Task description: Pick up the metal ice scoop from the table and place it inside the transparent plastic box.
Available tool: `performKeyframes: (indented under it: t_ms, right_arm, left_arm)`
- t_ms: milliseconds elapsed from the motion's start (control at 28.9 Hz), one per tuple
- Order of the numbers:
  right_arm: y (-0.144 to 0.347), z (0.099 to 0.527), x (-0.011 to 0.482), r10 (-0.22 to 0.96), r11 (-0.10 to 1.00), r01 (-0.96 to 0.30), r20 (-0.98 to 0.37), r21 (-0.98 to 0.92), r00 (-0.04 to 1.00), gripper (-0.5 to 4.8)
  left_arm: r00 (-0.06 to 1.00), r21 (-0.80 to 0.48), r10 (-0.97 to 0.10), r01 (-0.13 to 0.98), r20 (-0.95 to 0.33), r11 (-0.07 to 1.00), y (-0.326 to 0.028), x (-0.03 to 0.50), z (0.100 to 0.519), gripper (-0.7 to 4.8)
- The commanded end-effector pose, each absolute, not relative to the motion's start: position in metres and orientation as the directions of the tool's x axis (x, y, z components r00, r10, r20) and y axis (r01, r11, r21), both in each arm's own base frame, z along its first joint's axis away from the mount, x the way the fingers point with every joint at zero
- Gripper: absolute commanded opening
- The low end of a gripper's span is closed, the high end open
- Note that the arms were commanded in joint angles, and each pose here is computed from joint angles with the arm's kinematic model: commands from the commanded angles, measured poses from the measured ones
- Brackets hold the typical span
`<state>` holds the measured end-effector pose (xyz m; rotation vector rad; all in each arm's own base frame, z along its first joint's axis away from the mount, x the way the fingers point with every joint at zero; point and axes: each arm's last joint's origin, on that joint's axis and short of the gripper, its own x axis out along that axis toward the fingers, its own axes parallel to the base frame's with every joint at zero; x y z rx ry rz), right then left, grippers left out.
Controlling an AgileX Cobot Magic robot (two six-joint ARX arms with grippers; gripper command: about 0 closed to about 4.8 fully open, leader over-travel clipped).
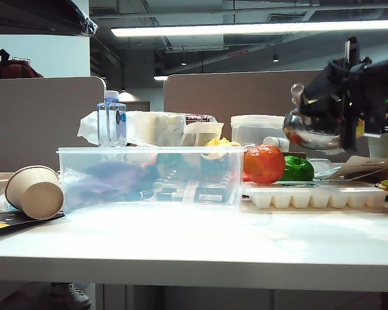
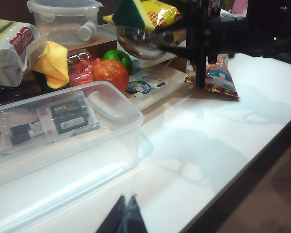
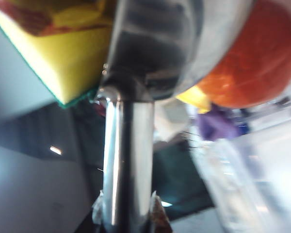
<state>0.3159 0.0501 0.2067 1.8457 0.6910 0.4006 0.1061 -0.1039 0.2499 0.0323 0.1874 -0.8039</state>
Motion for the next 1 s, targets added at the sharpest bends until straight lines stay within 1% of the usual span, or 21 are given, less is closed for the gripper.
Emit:
performKeyframes:
  t_ms: [35, 104, 138, 242, 381, 519, 658, 796, 1004]
  right_arm:
    - [0.059, 0.225, 0.316, 0.559, -0.451, 0.212, 0.089, 0.867, 0.824, -0.06]
    - [0.070, 0.230, 0.314, 0.511, -0.475, 0.162, 0.121, 0.865, 0.851, -0.06]
    - [0.073, 0.231, 0.313, 0.502, -0.480, 0.157, 0.124, 0.863, 0.856, -0.06]
    - [0.092, 0.245, 0.304, 0.489, -0.512, 0.075, 0.219, 0.856, 0.845, -0.06]
    - [0.116, 0.264, 0.298, 0.434, -0.559, 0.009, 0.283, 0.829, 0.855, -0.06]
    - [0.133, 0.285, 0.302, 0.426, -0.582, -0.012, 0.318, 0.813, 0.847, -0.06]
    - [0.133, 0.283, 0.303, 0.433, -0.568, 0.018, 0.280, 0.823, 0.857, -0.06]
    - [0.136, 0.285, 0.302, 0.439, -0.574, 0.008, 0.299, 0.819, 0.847, -0.06]
    - [0.143, 0.287, 0.297, 0.481, -0.576, 0.014, 0.325, 0.817, 0.815, -0.06]
  left_arm:
    - [0.676, -0.042, -0.717, 0.722, -0.169, 0.691, -0.105, 0.106, 0.252, -0.05]
    - [0.676, -0.042, -0.717, 0.722, -0.169, 0.691, -0.105, 0.106, 0.252, -0.05]
    - [0.676, -0.042, -0.717, 0.722, -0.170, 0.691, -0.105, 0.106, 0.252, -0.05]
    - [0.676, -0.042, -0.717, 0.722, -0.169, 0.691, -0.105, 0.106, 0.252, -0.05]
    - [0.676, -0.042, -0.717, 0.722, -0.170, 0.690, -0.105, 0.106, 0.252, -0.05]
    - [0.676, -0.042, -0.717, 0.722, -0.170, 0.690, -0.105, 0.106, 0.252, -0.05]
    - [0.676, -0.042, -0.717, 0.722, -0.169, 0.691, -0.105, 0.106, 0.252, -0.05]
    - [0.676, -0.042, -0.718, 0.722, -0.170, 0.690, -0.105, 0.106, 0.252, -0.05]
    - [0.676, -0.042, -0.717, 0.722, -0.170, 0.691, -0.105, 0.106, 0.252, -0.05]
